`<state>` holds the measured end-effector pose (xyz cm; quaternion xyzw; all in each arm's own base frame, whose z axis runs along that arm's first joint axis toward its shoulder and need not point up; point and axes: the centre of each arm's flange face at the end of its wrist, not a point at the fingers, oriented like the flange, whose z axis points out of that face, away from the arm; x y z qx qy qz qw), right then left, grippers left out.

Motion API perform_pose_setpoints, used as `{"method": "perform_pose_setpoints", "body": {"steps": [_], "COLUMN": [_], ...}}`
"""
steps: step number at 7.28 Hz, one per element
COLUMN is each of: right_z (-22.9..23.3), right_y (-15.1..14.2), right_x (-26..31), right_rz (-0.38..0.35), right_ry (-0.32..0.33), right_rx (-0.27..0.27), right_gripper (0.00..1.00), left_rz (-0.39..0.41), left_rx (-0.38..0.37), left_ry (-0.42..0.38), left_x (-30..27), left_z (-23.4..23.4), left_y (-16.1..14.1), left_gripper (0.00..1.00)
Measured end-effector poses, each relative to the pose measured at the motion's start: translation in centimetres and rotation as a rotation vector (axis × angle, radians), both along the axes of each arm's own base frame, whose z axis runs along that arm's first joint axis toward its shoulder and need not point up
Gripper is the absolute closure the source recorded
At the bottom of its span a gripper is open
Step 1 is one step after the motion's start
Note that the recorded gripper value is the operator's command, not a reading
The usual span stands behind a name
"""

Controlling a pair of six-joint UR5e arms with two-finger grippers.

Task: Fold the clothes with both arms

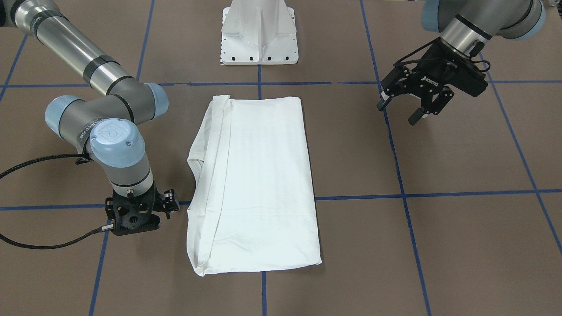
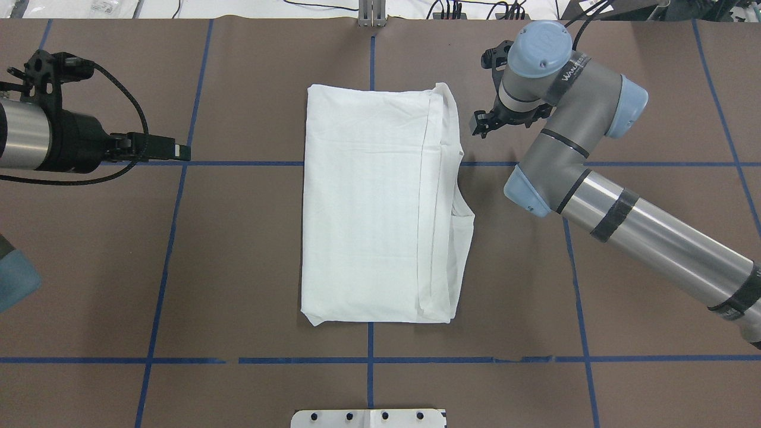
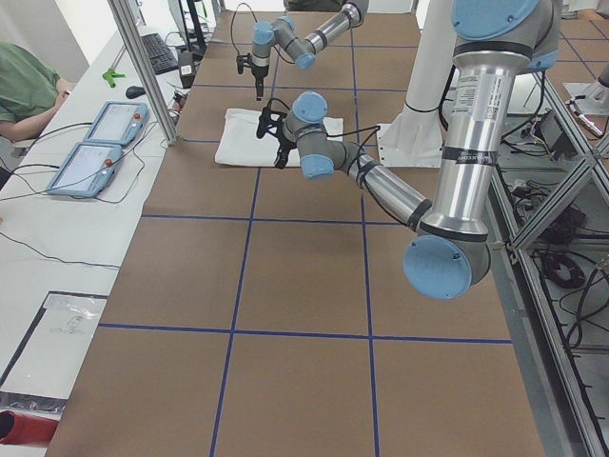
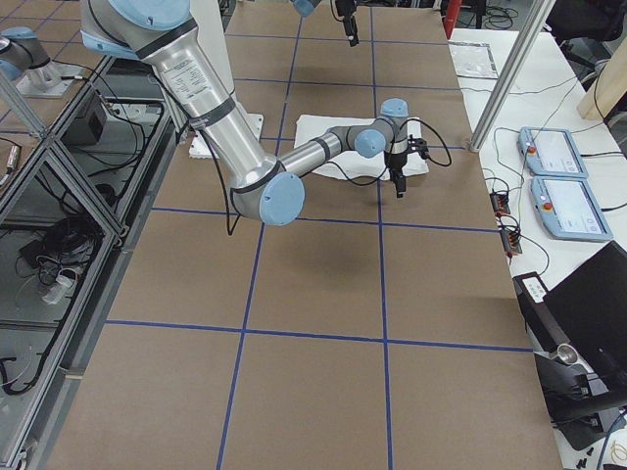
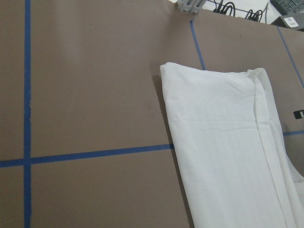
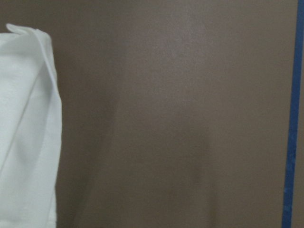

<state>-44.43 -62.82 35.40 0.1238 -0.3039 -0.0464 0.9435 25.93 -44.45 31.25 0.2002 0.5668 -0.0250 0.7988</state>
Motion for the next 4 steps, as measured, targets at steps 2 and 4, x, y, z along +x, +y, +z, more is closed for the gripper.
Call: {"method": "perform_pose_setpoints", "body": {"steps": [2, 4], "right_z": [-3.6, -6.9], "right_y": [-1.2, -3.8], "right_x": [-1.2, -3.8], "right_rz": [0.041, 0.095], "right_ry": [-0.032, -0.019], "right_rx": [-0.002, -0.004], "right_gripper": [0.00, 0.00], "left_rz": [0.002, 0.003], "left_rx": [-0.002, -0.003], "left_ry": [-0.008, -0.013], "left_x": [0.2, 0.3], "left_z": [0.4, 0.7], "left_y": [-0.2, -0.4], "left_gripper": [0.00, 0.00]}}
